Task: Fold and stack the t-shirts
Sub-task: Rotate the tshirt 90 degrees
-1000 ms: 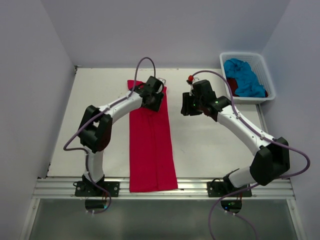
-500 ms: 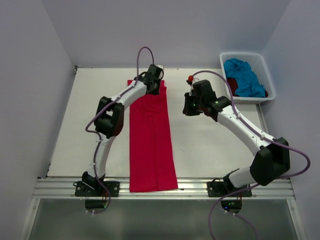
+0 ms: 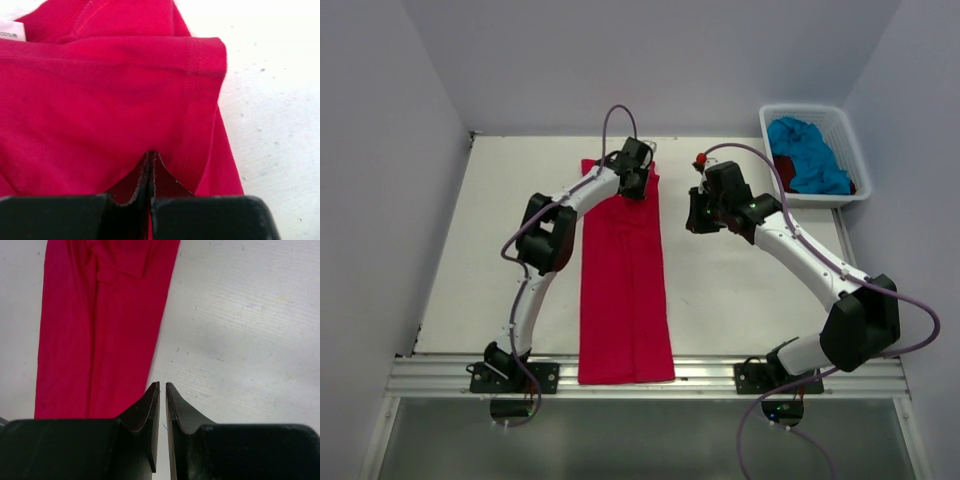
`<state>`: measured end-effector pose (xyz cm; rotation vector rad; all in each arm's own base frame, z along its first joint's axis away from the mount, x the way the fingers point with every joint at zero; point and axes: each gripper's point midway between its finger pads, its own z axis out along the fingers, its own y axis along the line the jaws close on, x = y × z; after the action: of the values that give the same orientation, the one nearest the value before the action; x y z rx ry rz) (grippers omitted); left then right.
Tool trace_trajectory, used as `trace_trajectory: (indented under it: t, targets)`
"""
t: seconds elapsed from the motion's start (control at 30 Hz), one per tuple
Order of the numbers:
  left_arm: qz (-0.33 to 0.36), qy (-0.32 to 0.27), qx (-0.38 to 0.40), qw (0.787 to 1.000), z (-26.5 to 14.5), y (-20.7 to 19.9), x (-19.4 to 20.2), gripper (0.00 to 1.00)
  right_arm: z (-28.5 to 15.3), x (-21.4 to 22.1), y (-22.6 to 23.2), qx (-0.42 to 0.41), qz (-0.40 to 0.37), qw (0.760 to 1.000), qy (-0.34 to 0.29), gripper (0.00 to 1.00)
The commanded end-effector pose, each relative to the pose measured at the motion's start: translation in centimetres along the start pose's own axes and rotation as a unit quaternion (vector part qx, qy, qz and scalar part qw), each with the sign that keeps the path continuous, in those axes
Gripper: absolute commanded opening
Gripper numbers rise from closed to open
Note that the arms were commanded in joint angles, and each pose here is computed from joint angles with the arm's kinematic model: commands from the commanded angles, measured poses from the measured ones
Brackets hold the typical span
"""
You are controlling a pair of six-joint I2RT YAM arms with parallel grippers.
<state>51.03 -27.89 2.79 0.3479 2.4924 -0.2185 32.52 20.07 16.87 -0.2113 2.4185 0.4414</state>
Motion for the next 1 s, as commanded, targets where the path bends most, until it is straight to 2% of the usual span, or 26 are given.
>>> trace_trajectory:
  t: [0.0, 0.37, 0.6, 0.97]
  targets:
    - [0.003, -0.033, 0.041, 0.999, -2.3, -3.4, -2.2, 0.00, -0.6, -0.9, 0.2, -0.002, -0.001, 1.000, -0.020, 0.13]
    - [-0.004, -0.026, 0.030, 0.999, -4.5, -3.2, -1.5, 0.00, -0.3, -1.0, 0.2, -0.004, 0.000, 1.000, -0.019, 0.14]
    - [-0.007, -0.043, 0.035, 0.998, -6.6, -3.3, -2.3, 0.00, -0.2, -0.8, 0.2, -0.003, 0.000, 1.000, -0.016, 0.14]
    - [-0.001, 0.000, 0.069, 0.998, -4.0, -4.5, 1.0, 0.00, -0.2, -0.9, 0.2, -0.004, 0.002, 1.000, -0.017, 0.14]
